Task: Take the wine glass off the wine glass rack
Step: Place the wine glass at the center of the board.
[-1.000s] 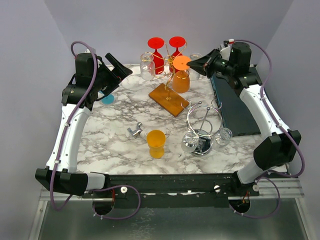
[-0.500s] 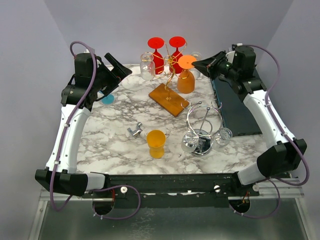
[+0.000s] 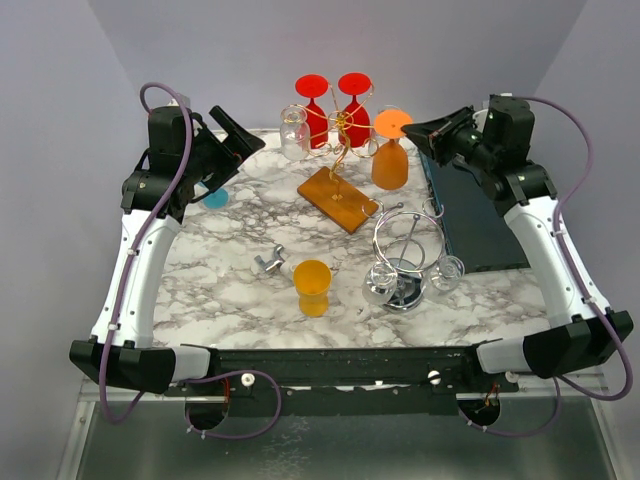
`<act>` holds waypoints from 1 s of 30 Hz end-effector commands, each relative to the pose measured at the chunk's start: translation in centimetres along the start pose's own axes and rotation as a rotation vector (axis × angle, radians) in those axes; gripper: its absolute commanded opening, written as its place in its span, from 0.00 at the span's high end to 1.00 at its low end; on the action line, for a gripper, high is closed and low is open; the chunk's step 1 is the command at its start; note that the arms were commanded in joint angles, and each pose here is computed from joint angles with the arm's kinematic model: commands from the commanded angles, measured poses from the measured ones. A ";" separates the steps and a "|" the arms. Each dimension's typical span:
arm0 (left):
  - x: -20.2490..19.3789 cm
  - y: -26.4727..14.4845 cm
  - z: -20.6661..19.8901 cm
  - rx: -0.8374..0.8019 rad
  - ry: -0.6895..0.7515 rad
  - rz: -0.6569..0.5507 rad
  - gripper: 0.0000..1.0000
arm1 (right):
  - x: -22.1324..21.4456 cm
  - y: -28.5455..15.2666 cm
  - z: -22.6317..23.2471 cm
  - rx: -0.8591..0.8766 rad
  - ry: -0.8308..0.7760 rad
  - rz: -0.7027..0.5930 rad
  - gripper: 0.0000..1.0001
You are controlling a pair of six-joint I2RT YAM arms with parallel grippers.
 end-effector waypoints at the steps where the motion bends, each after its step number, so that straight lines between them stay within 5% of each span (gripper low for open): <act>1: 0.2 -1.1 -0.9 -0.054 0.001 -0.002 0.01 | 0.7 -2.2 0.5 -0.039 -0.027 -0.087 0.99; 14: 0.0 -2.7 -3.1 -0.179 0.008 0.042 0.01 | 1.1 -8.1 8.6 0.175 -0.178 -0.086 0.99; 30: 1.7 -3.9 -11.9 -0.744 -0.030 0.122 0.01 | 1.5 -6.5 18.5 0.642 -0.146 0.193 0.99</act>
Point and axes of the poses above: each gripper's point midway between its finger pads, its own y axis out along the fingers, its own z axis along the line the jaws close on, x = y × z, the point moved 6 cm from there along -y, back along the fingers, and after that the axes turned 5 degrees about -y, right-handed, at the moved point
